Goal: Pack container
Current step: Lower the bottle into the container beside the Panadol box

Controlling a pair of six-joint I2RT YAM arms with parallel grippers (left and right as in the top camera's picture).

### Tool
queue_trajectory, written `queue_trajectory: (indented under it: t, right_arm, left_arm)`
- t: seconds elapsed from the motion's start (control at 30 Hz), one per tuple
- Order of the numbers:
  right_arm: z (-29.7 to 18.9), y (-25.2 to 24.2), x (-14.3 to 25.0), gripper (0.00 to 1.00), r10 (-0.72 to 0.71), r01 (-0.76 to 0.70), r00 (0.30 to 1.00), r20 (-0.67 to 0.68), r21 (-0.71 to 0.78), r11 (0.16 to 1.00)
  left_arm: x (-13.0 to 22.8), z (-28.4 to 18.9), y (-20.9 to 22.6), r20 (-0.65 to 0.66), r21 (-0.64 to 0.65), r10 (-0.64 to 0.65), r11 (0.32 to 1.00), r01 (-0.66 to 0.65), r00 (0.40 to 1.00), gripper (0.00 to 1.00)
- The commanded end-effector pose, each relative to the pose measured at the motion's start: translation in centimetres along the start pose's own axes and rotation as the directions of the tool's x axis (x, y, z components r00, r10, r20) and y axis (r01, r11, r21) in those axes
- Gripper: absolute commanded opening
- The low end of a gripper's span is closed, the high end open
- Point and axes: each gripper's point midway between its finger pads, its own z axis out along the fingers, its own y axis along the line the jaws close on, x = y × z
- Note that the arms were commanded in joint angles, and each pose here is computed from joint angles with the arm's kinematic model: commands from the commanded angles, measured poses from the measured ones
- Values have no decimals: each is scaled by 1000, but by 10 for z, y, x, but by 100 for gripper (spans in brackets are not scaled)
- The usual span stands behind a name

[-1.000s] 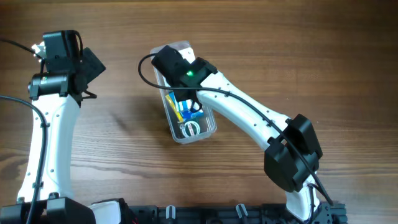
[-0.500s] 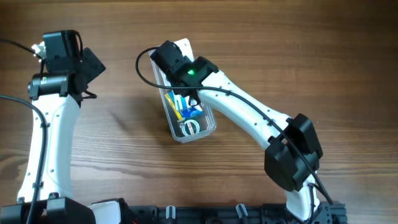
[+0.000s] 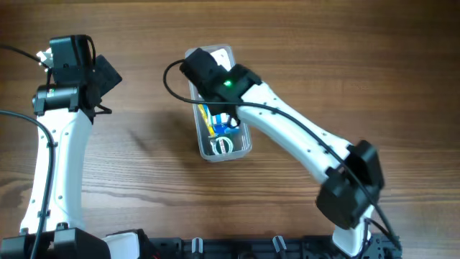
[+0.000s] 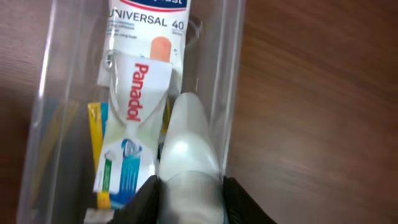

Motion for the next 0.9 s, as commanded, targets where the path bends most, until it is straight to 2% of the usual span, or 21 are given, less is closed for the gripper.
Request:
queue_trajectory:
  t: [0.0, 0.37, 0.87]
  right_arm:
    - [-11, -9, 2, 5, 87, -87, 996, 5, -6, 996]
    - [13, -7, 1, 4, 152, -152, 988, 2, -1, 988]
    - [43, 6, 26, 4, 113, -113, 987, -114, 7, 994]
  left_arm:
    - [-8, -5, 1, 24, 0, -12, 1000, 12, 1000, 100]
    - [-8, -5, 1, 24, 0, -12, 1000, 12, 1000, 100]
    - [-8, -5, 1, 24, 0, -12, 1000, 12, 1000, 100]
